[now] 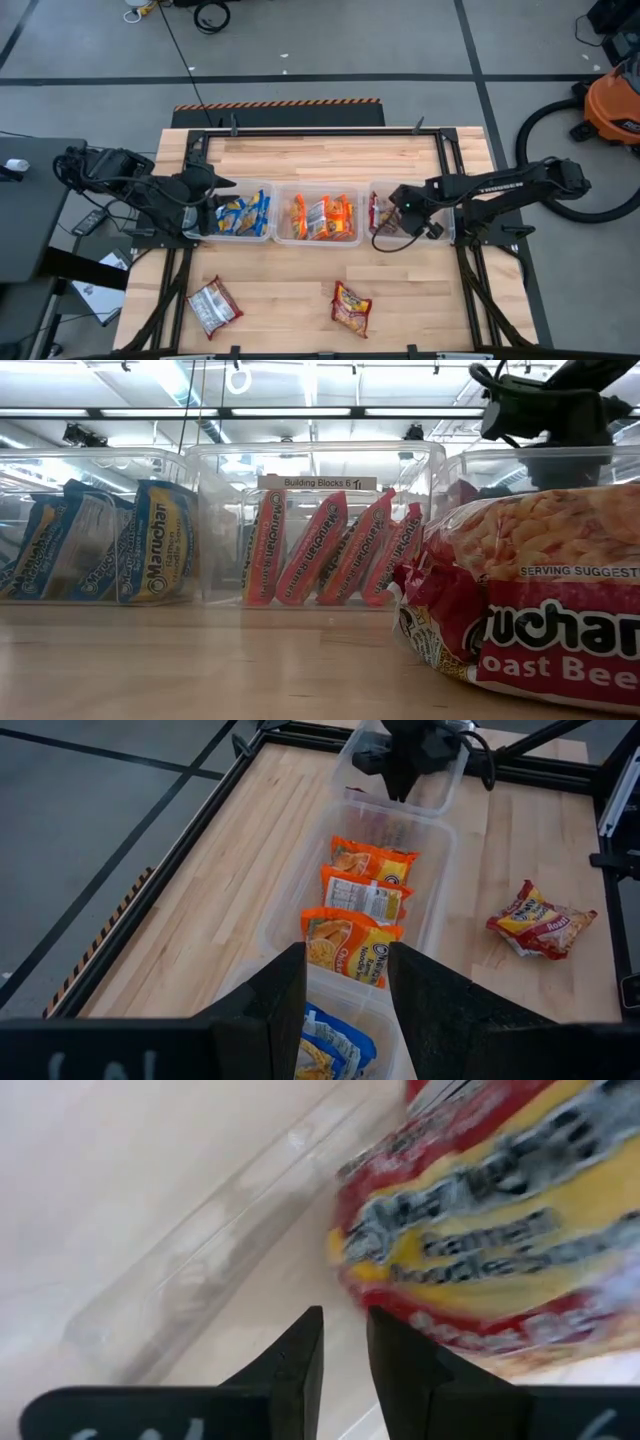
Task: Sort Maruchan noodles
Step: Put the red noodle pack into the right transparent bin
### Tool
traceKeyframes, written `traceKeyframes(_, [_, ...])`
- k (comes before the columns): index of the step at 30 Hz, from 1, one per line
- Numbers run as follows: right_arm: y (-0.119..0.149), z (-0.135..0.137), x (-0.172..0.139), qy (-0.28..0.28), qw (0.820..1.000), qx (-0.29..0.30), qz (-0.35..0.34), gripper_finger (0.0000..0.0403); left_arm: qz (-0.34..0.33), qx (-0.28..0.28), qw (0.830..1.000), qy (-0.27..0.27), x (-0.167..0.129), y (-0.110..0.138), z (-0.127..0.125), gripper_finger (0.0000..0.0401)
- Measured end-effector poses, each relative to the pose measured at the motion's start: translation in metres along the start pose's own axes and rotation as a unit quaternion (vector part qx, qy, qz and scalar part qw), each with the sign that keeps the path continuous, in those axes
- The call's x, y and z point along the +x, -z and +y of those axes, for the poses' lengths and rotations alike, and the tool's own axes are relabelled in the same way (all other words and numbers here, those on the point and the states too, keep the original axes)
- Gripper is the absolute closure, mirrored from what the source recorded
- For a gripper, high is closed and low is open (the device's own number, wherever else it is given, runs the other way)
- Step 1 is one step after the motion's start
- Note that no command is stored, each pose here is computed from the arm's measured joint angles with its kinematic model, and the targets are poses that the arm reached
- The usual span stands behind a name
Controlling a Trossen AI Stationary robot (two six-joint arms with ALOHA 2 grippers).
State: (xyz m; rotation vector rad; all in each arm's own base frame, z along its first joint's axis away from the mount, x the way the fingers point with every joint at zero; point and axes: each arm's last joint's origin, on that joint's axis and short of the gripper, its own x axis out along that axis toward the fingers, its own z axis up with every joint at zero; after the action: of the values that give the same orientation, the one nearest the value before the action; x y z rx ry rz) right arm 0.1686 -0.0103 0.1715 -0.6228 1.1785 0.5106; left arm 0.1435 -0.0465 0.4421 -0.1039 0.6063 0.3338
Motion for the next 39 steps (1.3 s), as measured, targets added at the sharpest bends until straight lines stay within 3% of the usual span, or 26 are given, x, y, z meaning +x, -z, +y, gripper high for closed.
traceKeyframes(10, [0.018, 0.020, 0.020, -0.046, 0.997, -0.034, 0.048, 0.0324, 0.000, 0.000, 1.000, 0.000, 0.000, 0.000, 0.000, 0.0253])
traceKeyframes(14, [0.015, 0.018, 0.023, -0.022, 0.999, -0.037, 0.029, 0.0340, 0.000, 0.000, 1.000, 0.000, 0.000, 0.000, 0.000, 0.0253])
traceKeyframes(17, [0.009, 0.010, 0.022, 0.036, 0.999, -0.026, 0.014, 0.0350, 0.000, 0.000, 1.000, 0.000, 0.000, 0.000, 0.000, 0.0253])
traceKeyframes(22, [0.006, 0.006, 0.021, 0.095, 0.994, -0.038, 0.041, 0.0352, 0.000, 0.000, 1.000, 0.000, 0.000, 0.000, 0.000, 0.0253])
traceKeyframes(31, [0.002, 0.007, 0.017, 0.095, 0.994, -0.044, 0.010, 0.0352, 0.000, 0.000, 1.000, 0.000, 0.000, 0.000, 0.000, 0.0253])
traceKeyframes(39, [-0.005, 0.005, -0.008, 0.091, 0.995, -0.050, 0.006, 0.0352, 0.000, 0.000, 1.000, 0.000, 0.000, 0.000, 0.000, 0.0253])
